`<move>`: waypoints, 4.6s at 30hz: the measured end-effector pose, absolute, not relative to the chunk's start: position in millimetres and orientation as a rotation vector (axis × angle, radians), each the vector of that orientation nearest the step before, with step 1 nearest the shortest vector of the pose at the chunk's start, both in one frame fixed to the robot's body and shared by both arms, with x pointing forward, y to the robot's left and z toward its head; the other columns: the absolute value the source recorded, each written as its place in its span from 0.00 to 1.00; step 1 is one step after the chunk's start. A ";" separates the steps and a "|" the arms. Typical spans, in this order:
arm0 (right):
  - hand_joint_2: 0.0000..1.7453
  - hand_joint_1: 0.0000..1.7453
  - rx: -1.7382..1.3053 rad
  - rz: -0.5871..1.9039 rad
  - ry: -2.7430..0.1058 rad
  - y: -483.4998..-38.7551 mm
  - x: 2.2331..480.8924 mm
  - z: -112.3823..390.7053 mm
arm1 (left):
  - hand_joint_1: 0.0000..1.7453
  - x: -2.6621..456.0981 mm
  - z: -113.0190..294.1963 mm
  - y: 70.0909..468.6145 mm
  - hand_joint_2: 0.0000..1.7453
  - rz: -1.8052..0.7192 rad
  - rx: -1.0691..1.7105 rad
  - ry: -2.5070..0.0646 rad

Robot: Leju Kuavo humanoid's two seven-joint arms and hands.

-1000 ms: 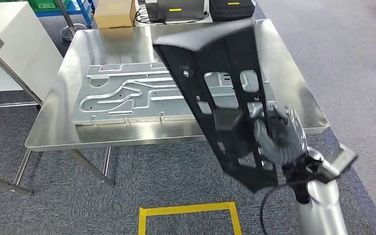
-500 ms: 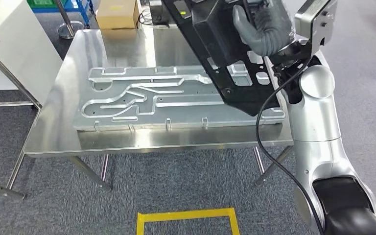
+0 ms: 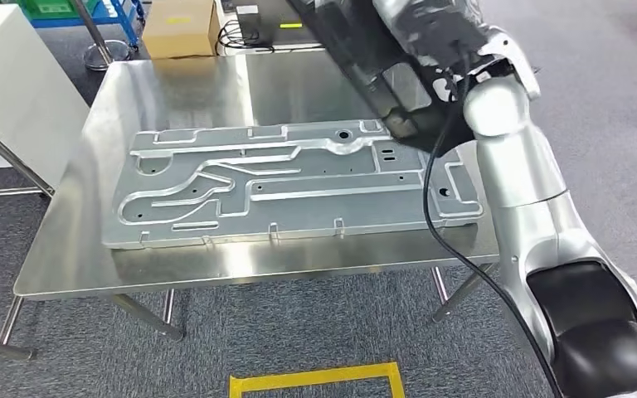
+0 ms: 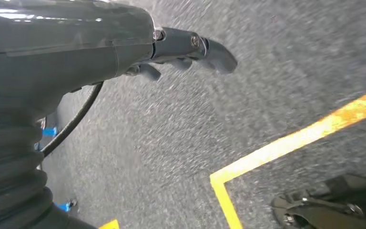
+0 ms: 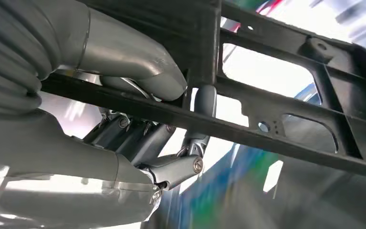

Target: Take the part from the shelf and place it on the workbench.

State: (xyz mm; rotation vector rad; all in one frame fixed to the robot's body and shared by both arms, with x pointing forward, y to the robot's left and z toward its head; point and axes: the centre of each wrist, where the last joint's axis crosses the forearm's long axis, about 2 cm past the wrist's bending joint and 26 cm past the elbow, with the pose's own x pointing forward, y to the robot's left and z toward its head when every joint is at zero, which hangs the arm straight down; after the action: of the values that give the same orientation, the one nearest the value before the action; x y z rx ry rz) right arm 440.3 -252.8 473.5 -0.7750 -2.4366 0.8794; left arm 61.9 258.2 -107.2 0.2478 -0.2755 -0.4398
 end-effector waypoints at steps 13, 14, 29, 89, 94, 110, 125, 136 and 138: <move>1.00 1.00 -1.724 1.557 -1.920 -238.6 464.0 428.2 | 0.00 62.0 -107.4 261.2 1.00 -0.457 0.247 -0.283; 1.00 1.00 -1.720 1.558 -1.918 -238.9 464.6 428.1 | 0.00 62.1 -107.4 261.2 1.00 -0.457 0.247 -0.283; 1.00 1.00 -1.511 1.649 -1.813 -253.0 486.7 363.1 | 0.00 63.9 -106.9 258.5 1.00 -0.457 0.245 -0.294; 0.00 0.00 -1.340 1.497 -1.753 -252.9 493.3 357.4 | 0.00 56.0 -107.8 254.2 0.00 -0.423 0.228 -0.261; 0.00 0.00 -1.361 1.368 -1.858 -256.3 489.6 389.6 | 0.00 49.7 -108.8 254.8 0.00 -0.417 0.221 -0.246; 0.00 0.00 -1.306 1.093 -1.923 -278.8 478.4 369.2 | 0.00 51.9 -108.8 258.4 0.00 -0.424 0.218 -0.261; 0.00 0.00 -1.345 0.154 -1.531 -395.3 275.3 104.4 | 0.00 44.3 -109.8 261.0 0.00 -0.386 0.227 -0.230; 0.00 0.00 -1.388 0.145 -1.236 -428.8 159.5 22.8 | 0.00 65.0 -107.1 264.8 0.00 -0.408 0.262 -0.247; 0.00 0.00 -1.374 0.124 -1.212 -423.2 154.6 17.0 | 0.00 64.6 -107.2 265.3 0.00 -0.409 0.263 -0.245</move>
State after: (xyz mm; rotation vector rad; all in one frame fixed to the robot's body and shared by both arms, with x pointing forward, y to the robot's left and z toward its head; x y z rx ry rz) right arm 154.6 -423.2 17.0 -1.3737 -1.2120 0.1241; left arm 64.6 265.3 -107.2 0.2630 -0.2451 -0.4089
